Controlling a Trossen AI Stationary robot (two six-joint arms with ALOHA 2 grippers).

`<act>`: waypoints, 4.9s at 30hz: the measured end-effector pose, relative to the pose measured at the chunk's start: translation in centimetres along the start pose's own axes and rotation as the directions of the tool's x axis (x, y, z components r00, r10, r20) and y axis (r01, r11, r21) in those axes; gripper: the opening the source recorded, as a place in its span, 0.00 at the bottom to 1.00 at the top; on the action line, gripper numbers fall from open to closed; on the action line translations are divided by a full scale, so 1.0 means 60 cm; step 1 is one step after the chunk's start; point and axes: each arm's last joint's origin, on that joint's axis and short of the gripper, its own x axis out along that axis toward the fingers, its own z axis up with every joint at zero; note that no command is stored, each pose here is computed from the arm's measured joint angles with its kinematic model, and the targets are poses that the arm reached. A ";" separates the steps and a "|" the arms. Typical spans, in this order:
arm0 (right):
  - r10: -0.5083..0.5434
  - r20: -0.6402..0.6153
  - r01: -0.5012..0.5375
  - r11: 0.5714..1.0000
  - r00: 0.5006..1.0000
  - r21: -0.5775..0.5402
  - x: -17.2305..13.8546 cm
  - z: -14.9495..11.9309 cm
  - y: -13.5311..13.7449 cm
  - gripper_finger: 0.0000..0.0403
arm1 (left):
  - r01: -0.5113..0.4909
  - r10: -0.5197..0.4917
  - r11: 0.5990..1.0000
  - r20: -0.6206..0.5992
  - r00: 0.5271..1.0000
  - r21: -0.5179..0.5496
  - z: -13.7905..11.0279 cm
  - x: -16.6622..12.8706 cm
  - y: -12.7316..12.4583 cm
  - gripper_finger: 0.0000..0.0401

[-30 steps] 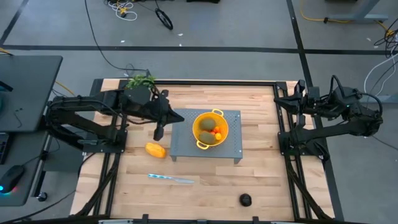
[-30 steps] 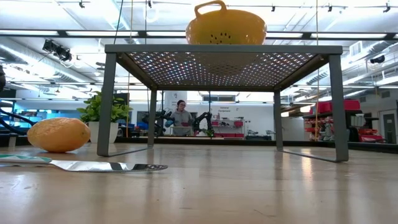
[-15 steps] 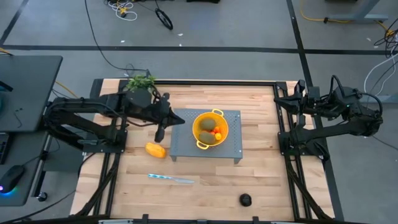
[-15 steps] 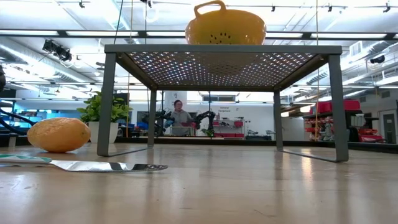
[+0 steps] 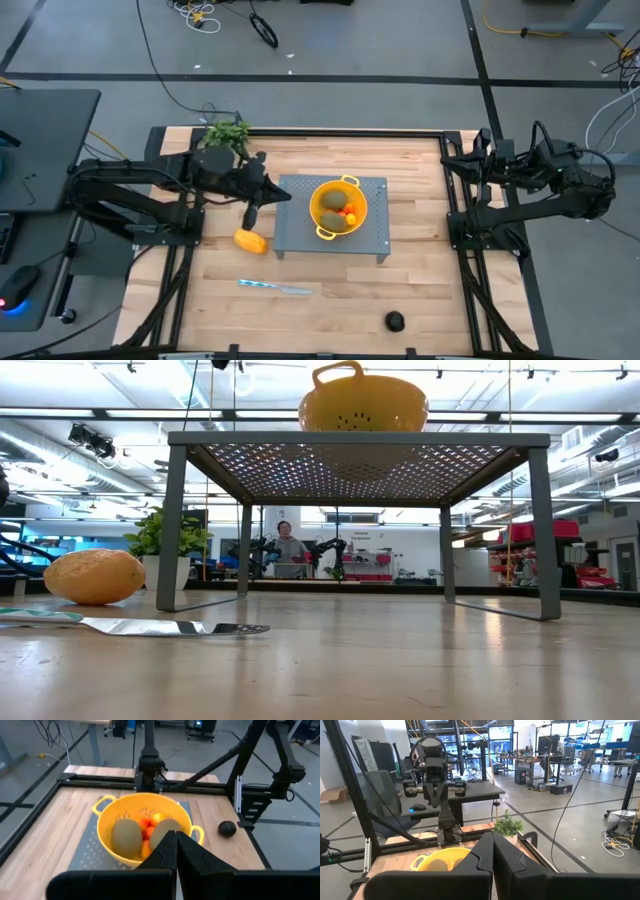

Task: Pick & Place Fruit
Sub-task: Put the plum into the strainer bowl on the shelf

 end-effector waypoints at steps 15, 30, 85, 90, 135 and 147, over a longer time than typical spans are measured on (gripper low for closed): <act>-0.001 0.000 0.001 1.000 1.000 0.000 0.000 0.000 0.000 0.01 | -0.019 0.018 1.000 0.088 0.996 0.004 0.007 -0.113 -0.002 0.01; -0.001 0.000 0.001 1.000 1.000 0.000 0.000 0.000 0.000 0.01 | -0.126 0.124 0.992 0.124 0.984 0.007 -0.004 -0.182 0.001 0.00; 0.295 -0.130 -0.302 0.953 0.946 -0.035 0.122 -0.013 0.057 0.01 | -0.116 0.136 0.990 0.294 0.946 -0.083 -0.098 -0.236 0.008 0.00; 0.322 -0.107 -0.328 0.944 0.941 -0.045 0.126 -0.010 0.065 0.01 | -0.116 0.136 0.990 0.293 0.946 -0.082 -0.098 -0.236 0.008 0.00; 0.627 -0.297 -0.668 0.743 0.720 -0.049 0.182 -0.088 0.250 0.01 | -0.116 0.144 0.986 0.260 0.955 -0.123 -0.104 -0.234 0.008 0.00; 0.636 -0.491 -0.725 0.689 0.595 0.014 0.197 -0.153 0.297 0.01 | -0.130 0.166 0.980 0.262 0.951 -0.150 -0.104 -0.235 0.010 0.00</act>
